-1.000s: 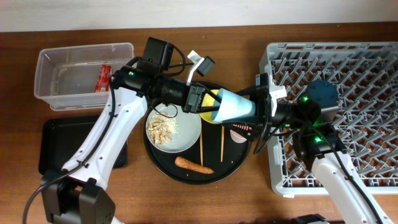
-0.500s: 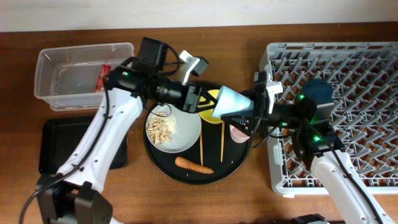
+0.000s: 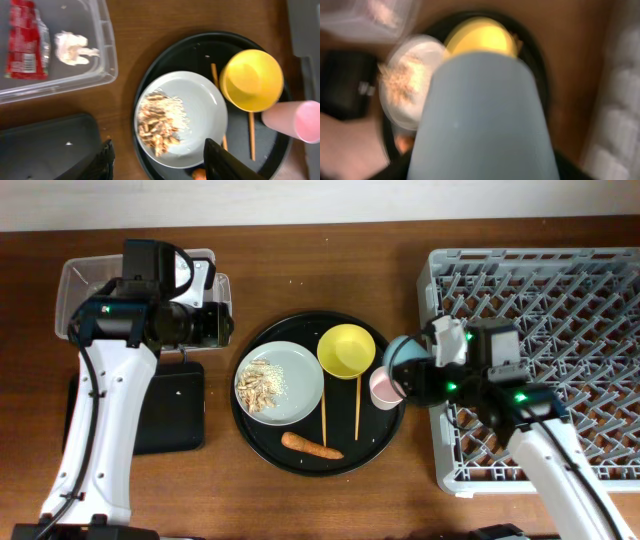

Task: Sort waste into correct bins and load items into the dishwasher rack
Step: 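Carry the blue cup with the right gripper and place it in the rack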

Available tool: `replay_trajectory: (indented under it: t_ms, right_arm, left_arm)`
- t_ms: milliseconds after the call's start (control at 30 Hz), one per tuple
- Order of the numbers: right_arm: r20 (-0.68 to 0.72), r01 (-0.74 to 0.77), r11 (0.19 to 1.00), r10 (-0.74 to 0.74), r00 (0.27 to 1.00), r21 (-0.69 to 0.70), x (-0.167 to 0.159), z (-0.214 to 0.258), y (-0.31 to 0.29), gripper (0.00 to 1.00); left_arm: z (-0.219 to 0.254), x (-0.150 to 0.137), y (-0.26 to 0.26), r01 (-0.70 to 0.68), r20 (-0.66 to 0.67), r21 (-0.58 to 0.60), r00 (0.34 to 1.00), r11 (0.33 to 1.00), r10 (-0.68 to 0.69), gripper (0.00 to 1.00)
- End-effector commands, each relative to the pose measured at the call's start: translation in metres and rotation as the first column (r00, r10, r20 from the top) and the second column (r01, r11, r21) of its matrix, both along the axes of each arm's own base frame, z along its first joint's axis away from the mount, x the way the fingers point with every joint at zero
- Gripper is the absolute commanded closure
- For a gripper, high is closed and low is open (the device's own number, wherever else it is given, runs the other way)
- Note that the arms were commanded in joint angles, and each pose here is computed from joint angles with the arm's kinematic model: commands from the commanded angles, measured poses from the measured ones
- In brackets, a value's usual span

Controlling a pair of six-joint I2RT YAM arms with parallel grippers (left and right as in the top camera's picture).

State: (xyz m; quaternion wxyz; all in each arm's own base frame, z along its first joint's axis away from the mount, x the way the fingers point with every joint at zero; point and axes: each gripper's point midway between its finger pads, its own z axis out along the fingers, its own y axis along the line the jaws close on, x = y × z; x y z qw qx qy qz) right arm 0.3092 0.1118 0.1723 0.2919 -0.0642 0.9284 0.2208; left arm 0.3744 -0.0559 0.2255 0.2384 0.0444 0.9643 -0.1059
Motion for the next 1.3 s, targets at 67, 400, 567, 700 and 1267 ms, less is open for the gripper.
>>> replay_trajectory:
  t_ms: [67,400,567,700,1267]
  right_arm:
    - [0.091,0.278,0.909,-0.262,0.961,-0.310,-0.005,0.082,-0.089,0.42]
    - [-0.033,0.620,0.659,-0.696,0.717,-0.425,-0.053,0.072,-0.250,0.42]
    - [-0.152,0.687,0.567,-0.809,0.568,-0.454,-0.068,0.034,-0.306,0.42]
    - [-0.219,0.704,0.534,-0.842,0.493,-0.468,-0.074,0.008,-0.333,0.41]
    - [-0.326,0.763,0.439,-0.893,0.311,-0.474,-0.091,-0.045,-0.380,0.36]
  left_arm:
    - [0.006,0.002,0.010,-0.034,0.021,0.035,0.999,0.999,0.033,0.43]
    - [0.006,0.002,0.010,-0.034,0.022,0.035,0.999,0.999,0.033,0.43]
    - [0.006,0.002,0.010,-0.034,0.021,0.034,0.999,0.999,0.033,0.43]
    - [0.006,0.002,0.010,-0.033,0.020,0.034,0.999,0.999,0.032,0.43]
    - [0.005,-0.001,0.010,-0.033,0.010,0.035,0.999,0.999,0.033,0.43]
